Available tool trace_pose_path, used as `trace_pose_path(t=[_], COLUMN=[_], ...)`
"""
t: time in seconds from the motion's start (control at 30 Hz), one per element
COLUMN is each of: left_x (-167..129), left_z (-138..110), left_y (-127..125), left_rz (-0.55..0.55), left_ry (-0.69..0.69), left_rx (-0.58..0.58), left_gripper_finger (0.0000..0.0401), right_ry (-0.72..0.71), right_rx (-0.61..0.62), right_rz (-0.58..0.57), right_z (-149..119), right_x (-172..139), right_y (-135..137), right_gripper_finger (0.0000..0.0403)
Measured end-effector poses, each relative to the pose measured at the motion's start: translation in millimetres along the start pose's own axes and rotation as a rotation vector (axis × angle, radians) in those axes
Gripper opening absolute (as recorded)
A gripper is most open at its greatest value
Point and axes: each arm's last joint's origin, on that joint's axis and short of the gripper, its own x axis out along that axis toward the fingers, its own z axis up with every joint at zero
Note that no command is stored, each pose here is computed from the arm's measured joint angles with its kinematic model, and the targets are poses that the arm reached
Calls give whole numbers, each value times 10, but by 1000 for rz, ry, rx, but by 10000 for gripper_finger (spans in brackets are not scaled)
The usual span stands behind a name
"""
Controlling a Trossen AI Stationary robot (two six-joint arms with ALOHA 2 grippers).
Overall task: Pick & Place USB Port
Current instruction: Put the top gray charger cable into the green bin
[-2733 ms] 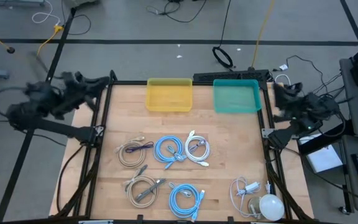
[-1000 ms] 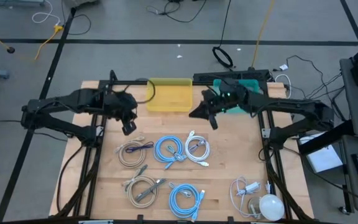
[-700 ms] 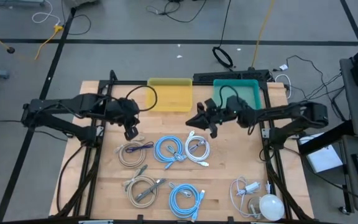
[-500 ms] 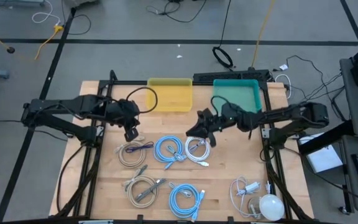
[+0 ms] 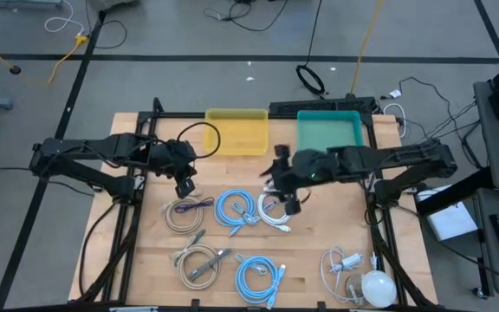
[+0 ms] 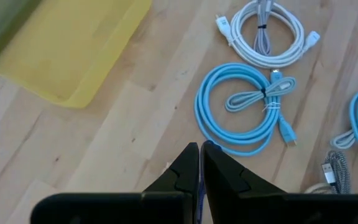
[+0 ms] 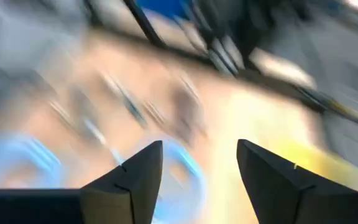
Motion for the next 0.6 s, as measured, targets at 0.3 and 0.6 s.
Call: trace_pose_path(t=[0.3, 0.6], left_x=[0, 0], left_z=[2, 4], left_y=[7, 12], left_rz=[21, 37], left_ry=[-9, -16], left_rx=[0, 4], left_gripper_finger=[24, 24], right_ry=[381, 413], right_rx=[71, 35], right_rz=[81, 221], right_z=[-538, -1090], right_x=[198, 528], right_y=[100, 542], right_gripper_finger=[191, 185])
